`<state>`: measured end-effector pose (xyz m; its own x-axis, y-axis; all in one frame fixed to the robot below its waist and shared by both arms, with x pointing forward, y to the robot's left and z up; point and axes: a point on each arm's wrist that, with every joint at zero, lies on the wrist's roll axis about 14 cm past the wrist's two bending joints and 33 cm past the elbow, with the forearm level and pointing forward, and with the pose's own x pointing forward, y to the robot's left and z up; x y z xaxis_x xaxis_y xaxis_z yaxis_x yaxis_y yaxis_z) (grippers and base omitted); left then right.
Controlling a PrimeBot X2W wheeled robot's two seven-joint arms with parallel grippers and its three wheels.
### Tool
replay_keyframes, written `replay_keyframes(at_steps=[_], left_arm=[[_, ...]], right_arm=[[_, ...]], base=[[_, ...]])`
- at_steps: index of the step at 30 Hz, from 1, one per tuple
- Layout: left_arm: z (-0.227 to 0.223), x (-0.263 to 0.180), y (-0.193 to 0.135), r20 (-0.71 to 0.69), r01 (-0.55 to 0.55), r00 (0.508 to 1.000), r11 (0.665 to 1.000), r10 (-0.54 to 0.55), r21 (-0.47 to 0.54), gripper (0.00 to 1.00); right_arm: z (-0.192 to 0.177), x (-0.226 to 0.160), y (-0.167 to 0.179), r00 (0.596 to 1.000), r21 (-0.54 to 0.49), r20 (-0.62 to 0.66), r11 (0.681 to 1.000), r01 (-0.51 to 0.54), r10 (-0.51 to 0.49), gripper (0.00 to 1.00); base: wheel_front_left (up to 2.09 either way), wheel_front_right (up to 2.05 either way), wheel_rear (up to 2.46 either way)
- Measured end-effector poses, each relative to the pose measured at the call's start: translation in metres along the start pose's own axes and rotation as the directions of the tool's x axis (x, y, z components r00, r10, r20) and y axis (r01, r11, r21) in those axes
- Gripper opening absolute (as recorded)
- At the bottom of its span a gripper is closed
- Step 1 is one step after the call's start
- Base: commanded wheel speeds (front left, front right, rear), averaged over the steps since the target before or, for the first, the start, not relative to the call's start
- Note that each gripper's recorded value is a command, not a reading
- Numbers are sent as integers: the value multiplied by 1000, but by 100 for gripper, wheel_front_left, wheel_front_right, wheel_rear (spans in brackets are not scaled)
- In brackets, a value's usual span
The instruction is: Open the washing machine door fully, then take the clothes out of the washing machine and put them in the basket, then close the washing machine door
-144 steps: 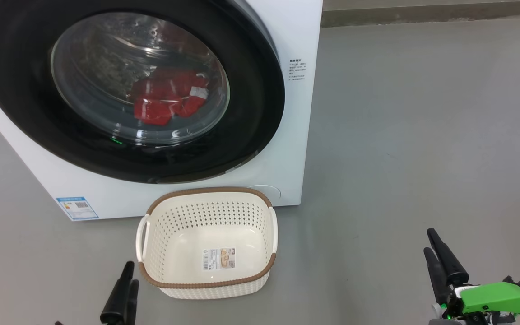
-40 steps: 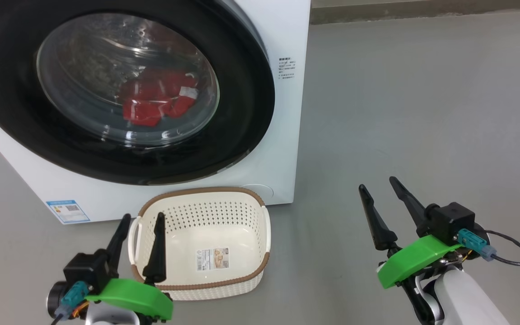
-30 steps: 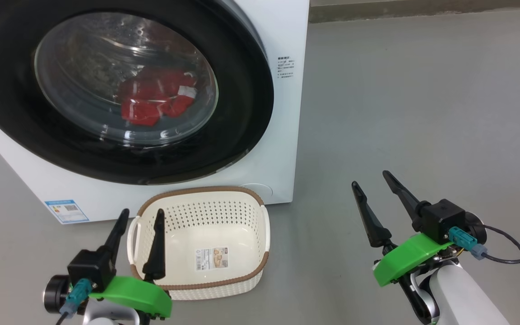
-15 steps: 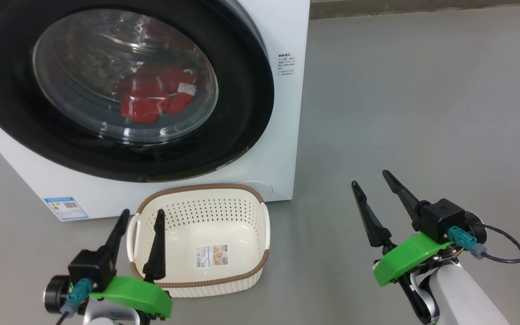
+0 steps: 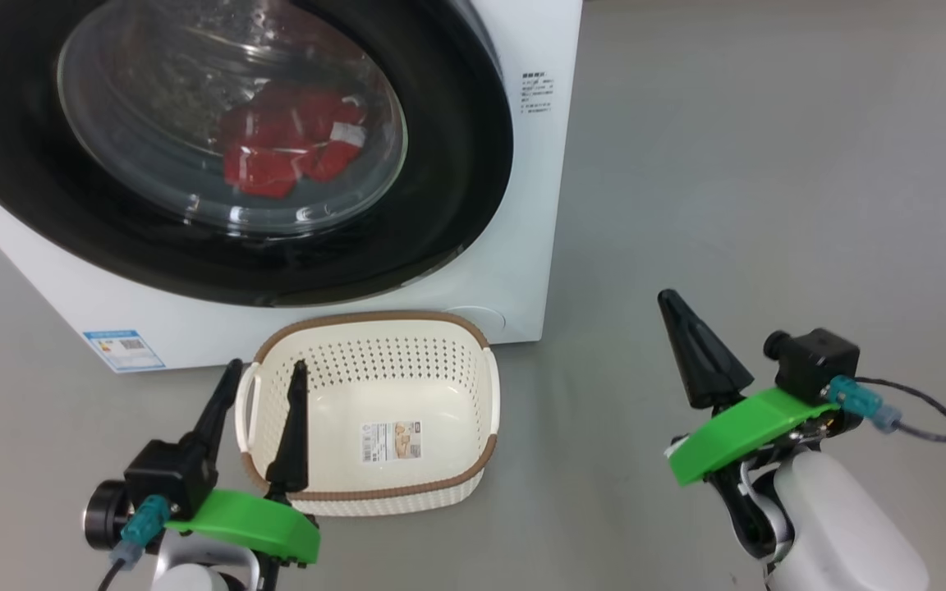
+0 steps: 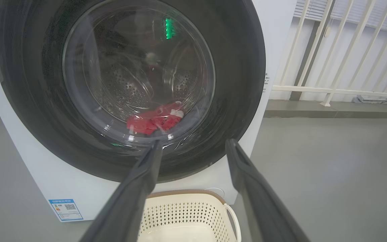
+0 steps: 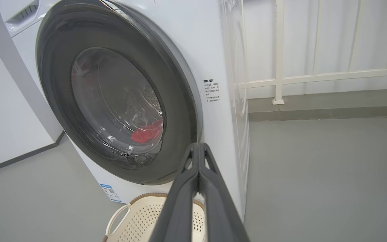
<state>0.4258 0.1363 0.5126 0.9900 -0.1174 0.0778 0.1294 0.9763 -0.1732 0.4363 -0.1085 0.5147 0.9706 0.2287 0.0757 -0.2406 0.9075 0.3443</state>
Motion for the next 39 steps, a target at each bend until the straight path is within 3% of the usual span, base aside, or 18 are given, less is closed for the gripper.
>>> replay_keyframes(at_steps=[6,9,14,20,29,32,39], left_arm=[[1,6,-2,8,6,1000,1000,-6,-7,100],[1,9,-2,11,7,1000,1000,-7,-9,100],[-2,15,-2,13,10,1000,1000,-9,-24,100],[-5,25,5,16,-4,1000,1000,5,-28,100],[-14,42,11,15,-5,1000,1000,5,-24,100],[-19,47,15,10,-9,1000,1000,9,-20,100],[-37,52,22,-26,-22,999,1000,21,-23,100]], right_arm=[[6,25,2,1000,181,21,983,6,-10,0],[8,35,4,1000,220,27,975,1,-7,0],[14,62,2,999,333,43,943,5,-21,0],[16,94,3,1000,498,20,867,-1,-10,0],[13,137,1,998,654,-16,756,-30,54,0],[10,151,1,996,706,-27,707,-37,80,0],[3,181,4,987,827,-48,560,-47,153,0]], base=[[0,0,0],[0,0,0],[0,0,0],[0,0,0],[0,0,0],[0,0,0],[0,0,0]])
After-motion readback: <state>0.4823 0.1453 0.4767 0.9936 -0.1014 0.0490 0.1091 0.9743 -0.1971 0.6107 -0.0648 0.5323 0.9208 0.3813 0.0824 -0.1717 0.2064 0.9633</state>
